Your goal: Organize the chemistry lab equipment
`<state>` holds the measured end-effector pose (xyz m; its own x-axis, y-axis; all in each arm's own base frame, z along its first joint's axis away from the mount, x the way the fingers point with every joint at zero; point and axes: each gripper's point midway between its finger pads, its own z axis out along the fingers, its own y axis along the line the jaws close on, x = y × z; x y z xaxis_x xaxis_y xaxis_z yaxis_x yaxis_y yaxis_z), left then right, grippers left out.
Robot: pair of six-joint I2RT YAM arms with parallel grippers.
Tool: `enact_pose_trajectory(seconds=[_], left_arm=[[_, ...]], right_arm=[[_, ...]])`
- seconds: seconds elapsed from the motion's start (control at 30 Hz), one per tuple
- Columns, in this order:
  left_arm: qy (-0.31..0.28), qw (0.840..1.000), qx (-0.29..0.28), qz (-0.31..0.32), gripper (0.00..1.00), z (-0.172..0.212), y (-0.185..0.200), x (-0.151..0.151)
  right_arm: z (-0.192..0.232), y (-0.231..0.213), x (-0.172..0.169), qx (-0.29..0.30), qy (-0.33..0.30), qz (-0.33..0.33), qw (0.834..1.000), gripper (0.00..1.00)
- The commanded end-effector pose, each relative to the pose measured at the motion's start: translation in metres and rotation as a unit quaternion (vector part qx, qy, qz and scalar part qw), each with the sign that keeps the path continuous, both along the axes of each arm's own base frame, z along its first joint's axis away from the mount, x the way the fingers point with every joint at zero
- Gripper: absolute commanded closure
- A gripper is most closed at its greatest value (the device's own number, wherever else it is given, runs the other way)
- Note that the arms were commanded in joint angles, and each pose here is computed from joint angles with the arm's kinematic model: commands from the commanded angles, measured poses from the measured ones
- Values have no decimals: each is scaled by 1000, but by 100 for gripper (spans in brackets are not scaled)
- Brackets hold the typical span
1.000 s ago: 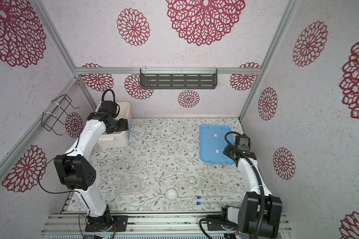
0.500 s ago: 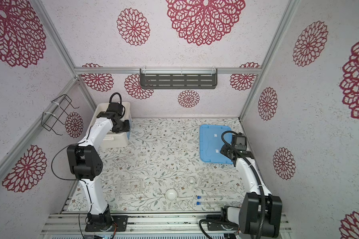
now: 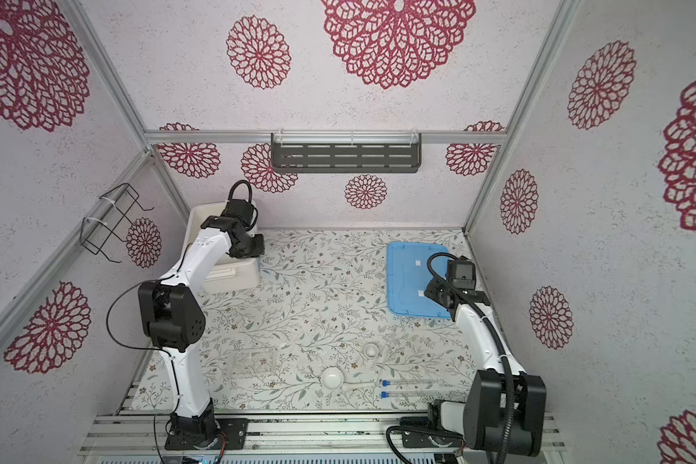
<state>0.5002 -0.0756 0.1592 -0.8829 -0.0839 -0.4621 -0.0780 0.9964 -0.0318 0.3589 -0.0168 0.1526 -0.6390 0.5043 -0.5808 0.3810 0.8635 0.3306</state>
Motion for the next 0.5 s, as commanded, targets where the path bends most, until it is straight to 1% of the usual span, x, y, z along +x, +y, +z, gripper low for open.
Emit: enact_pose_trajectory(seconds=[0.0, 0.1, 0.17, 0.23, 0.27, 0.3, 0.33, 0.37, 0.43, 0.47], left_arm=[[4, 1000, -5, -7, 69, 7, -6, -10], [-1, 1000, 4, -6, 67, 10, -2, -11], [-6, 1000, 3, -6, 66, 14, -2, -11], [-12, 1000, -4, -9, 62, 20, -4, -11], [-15, 1000, -8, -11, 56, 24, -6, -12], [-19, 1000, -13, -12, 52, 29, -7, -13], [-19, 1000, -16, -14, 51, 30, -8, -14], [-36, 999, -23, -16, 50, 46, -8, -17], [-54, 998, -32, -18, 48, 60, -10, -20], [-60, 997, -36, -18, 44, 65, -10, -21]], right_arm=[[10, 4, 8, 12, -14, -1, 1000, 54], [8, 6, 8, 11, -11, 6, 1000, 54], [7, 13, 8, 10, -7, 28, 1000, 54], [6, 25, 8, 7, -2, 60, 998, 54], [5, 35, 8, 6, 1, 83, 997, 54], [5, 47, 8, 4, 2, 110, 994, 55], [4, 59, 8, 2, 3, 132, 991, 55], [4, 71, 8, -3, 4, 154, 988, 55], [2, 94, 5, -16, 11, 190, 982, 55], [1, 106, 4, -19, 13, 208, 978, 55]])
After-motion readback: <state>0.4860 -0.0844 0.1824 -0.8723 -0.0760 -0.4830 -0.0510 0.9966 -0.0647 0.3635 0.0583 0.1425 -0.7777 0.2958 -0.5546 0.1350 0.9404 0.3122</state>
